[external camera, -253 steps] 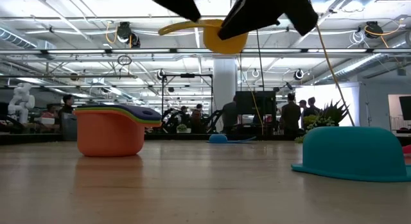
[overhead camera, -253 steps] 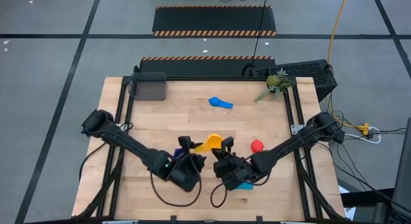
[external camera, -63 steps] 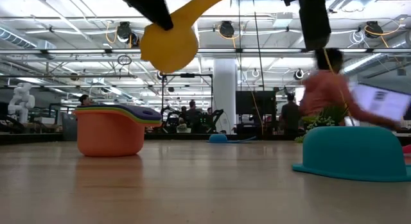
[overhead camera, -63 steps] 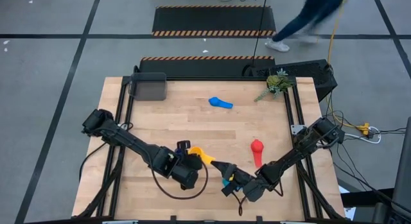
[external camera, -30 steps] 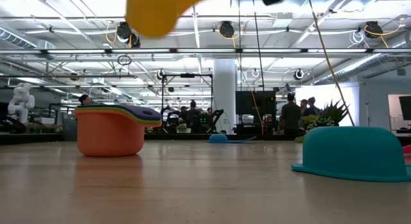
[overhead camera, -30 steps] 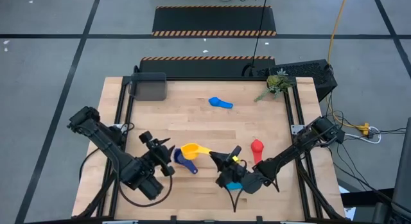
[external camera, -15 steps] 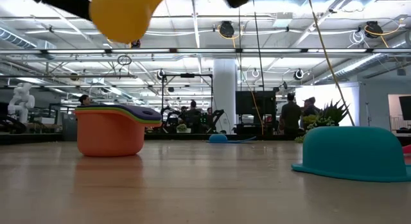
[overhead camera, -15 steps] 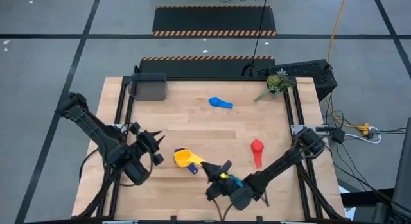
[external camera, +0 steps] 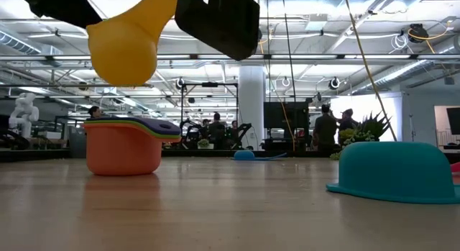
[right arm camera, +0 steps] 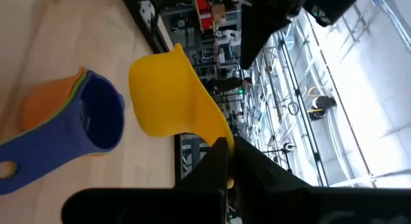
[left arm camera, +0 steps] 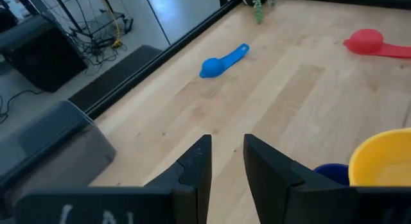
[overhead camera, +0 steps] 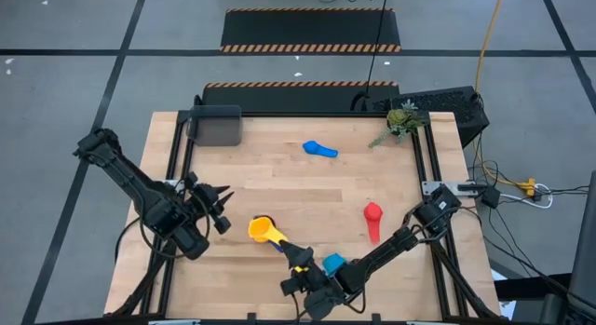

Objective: Nest measuring cups in basket
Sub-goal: Stack the yellow measuring cup on top of the purple measuring cup

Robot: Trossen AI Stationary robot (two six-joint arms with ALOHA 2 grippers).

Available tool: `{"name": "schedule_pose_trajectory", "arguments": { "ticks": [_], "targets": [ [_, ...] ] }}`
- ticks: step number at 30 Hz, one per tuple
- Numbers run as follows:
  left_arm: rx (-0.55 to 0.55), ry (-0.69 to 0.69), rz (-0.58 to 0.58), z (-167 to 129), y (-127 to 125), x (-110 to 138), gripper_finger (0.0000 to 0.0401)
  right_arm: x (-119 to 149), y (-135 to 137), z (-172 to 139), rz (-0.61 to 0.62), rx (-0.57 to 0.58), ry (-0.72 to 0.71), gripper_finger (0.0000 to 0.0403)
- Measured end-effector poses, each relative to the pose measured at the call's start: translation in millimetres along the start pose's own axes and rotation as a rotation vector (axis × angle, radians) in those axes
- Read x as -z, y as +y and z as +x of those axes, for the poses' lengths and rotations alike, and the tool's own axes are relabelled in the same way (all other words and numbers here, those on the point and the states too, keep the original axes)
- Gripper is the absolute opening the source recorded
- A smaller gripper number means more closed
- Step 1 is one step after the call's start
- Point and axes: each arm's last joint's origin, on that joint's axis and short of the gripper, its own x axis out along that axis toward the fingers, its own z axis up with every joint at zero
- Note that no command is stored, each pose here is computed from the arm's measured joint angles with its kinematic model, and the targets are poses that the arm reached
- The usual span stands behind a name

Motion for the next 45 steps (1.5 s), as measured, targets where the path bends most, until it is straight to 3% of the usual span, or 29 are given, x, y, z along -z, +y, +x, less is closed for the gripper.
{"name": "schedule_pose_trajectory", "arguments": {
  "ticks": [24, 37, 45],
  "targets": [
    [-0.031, 0.011, 0.007, 8.5, 1.9, -5.2, 0.0093, 11.5, 13.2, 7.6, 0.088, -0.023, 0.030, 0.0000],
    [-0.030, 0.011, 0.008, 8.4, 1.8, -5.0, 0.0093, 15.0, 34.4, 14.8, 0.009, -0.032, 0.043, 0.0000],
    [-0.030, 0.012, 0.011, 8.4, 1.8, -5.1, 0.0093, 15.1, 34.2, 16.4, 0.044, -0.034, 0.042, 0.0000]
  ]
}}
